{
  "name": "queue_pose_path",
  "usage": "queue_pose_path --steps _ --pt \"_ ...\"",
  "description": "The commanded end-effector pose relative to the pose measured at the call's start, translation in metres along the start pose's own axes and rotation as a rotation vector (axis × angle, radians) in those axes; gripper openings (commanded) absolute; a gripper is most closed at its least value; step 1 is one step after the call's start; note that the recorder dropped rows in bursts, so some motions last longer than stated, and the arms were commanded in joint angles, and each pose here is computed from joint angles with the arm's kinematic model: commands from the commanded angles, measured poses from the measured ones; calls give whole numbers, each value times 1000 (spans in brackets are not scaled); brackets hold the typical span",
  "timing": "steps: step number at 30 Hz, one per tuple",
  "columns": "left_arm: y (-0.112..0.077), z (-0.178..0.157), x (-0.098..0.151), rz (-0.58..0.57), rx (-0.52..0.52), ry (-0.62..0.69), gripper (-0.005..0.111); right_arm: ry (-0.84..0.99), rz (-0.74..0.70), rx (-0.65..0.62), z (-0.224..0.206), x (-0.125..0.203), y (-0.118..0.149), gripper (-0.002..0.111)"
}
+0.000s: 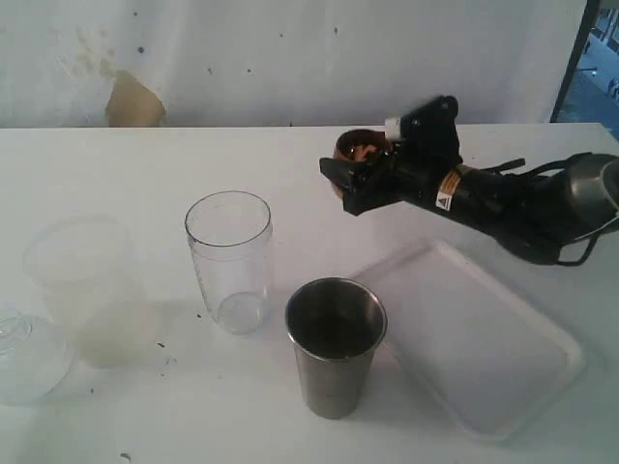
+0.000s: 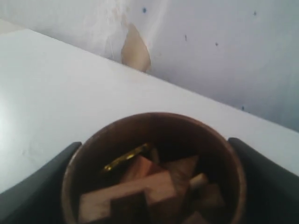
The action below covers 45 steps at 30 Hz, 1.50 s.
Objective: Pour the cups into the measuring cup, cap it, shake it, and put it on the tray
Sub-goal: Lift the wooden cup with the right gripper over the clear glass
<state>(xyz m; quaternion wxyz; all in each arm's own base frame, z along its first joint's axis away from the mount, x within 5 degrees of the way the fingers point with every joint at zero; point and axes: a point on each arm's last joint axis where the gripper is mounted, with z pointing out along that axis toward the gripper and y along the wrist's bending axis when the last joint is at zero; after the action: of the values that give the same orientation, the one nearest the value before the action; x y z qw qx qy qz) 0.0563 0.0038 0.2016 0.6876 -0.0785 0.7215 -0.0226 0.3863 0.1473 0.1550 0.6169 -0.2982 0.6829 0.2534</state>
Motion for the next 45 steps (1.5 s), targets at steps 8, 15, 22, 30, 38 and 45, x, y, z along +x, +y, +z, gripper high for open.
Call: queue_pose_path --steps 8,15,22,30,38,45 --pt "0 0 0 0 -4 -10 0 -85 -125 -125 4 -68 32 0" --pt "0 0 0 0 -4 -10 0 -35 -234 -158 23 -84 50 0" --pt "0 0 0 -1 -3 -10 0 -58 -386 -285 24 -87 64 0" --pt "0 0 0 -1 -3 -10 0 4 -491 -274 26 -81 64 0" --pt "0 0 0 -1 -3 -10 0 -21 -430 -254 24 -99 66 0" --pt "0 0 0 -1 -3 -10 0 43 -485 -212 29 -113 87 0"
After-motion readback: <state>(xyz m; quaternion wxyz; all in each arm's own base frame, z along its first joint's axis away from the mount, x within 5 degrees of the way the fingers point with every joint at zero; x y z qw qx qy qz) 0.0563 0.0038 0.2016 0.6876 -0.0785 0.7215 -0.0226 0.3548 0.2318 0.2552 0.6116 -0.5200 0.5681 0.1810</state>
